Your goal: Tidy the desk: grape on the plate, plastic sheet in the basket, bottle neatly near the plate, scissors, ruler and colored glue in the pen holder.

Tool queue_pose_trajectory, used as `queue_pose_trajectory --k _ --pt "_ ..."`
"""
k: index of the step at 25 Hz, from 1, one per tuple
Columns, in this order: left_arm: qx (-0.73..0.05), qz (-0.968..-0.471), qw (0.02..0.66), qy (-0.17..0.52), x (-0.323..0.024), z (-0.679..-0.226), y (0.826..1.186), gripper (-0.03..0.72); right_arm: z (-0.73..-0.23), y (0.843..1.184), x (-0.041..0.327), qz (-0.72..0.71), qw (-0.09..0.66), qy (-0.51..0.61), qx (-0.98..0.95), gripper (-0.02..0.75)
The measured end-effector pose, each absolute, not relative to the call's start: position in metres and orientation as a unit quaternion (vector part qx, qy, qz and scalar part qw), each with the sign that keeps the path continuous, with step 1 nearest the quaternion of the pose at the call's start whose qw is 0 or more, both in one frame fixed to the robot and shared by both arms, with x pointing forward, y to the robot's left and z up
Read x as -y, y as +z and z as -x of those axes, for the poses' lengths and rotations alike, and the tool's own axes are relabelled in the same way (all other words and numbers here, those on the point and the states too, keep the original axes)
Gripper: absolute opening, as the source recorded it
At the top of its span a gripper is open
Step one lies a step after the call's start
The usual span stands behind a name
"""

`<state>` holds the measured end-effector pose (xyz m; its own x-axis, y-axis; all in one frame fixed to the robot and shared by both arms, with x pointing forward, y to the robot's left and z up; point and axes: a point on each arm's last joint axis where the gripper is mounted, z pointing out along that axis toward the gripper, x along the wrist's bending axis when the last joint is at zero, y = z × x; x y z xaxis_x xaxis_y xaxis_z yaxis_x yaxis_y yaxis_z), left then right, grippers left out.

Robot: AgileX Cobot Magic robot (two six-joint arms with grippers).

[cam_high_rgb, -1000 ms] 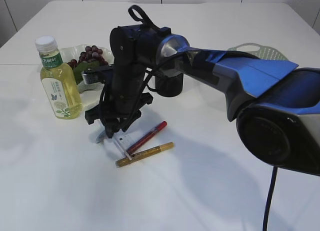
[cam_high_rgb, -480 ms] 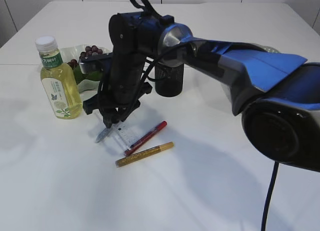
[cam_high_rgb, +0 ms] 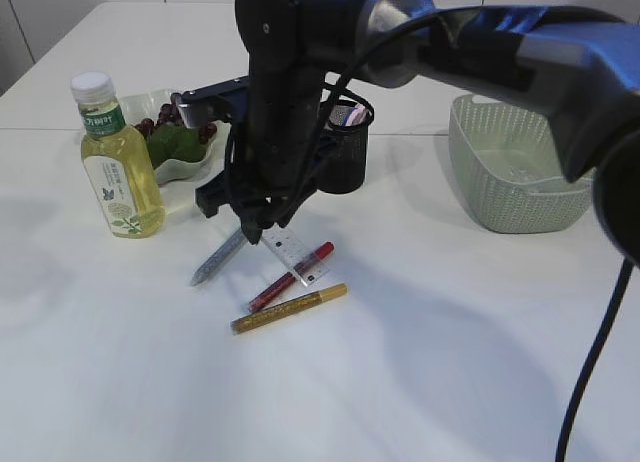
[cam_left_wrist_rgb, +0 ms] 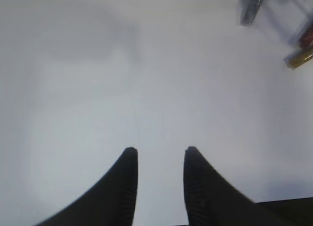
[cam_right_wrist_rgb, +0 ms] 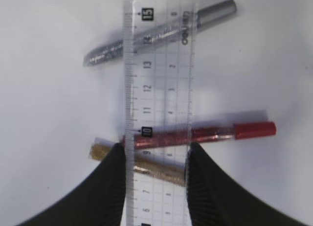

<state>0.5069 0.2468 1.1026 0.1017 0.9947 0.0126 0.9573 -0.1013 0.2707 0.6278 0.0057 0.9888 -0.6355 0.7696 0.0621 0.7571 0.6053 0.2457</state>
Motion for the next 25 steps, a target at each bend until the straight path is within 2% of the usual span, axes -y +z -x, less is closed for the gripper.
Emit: queue_pose_trajectory --k 3,6,18,25 --pt "-0.663 -0.736 0.097 0.096 -0.247 -0.507 1.102 0.239 -0.616 0.993 0.004 -0.42 0.024 0.119 -0.9 0.299" --pt "-0.663 -0.736 0.097 0.096 -0.247 -0.507 1.102 0.239 -0.605 1.002 0.013 -0.409 0.052 0.159 -0.897 0.299" --pt "-0.664 -0.736 0.093 0.093 -0.246 -0.509 1.1 0.239 -0.534 1.026 0.075 -0.326 0.24 0.381 -0.831 0.299" --pt "-0.664 -0.736 0.093 0.093 -0.246 -0.509 1.1 0.239 -0.552 1.039 0.09 -0.315 0.303 0.448 -0.78 0.299"
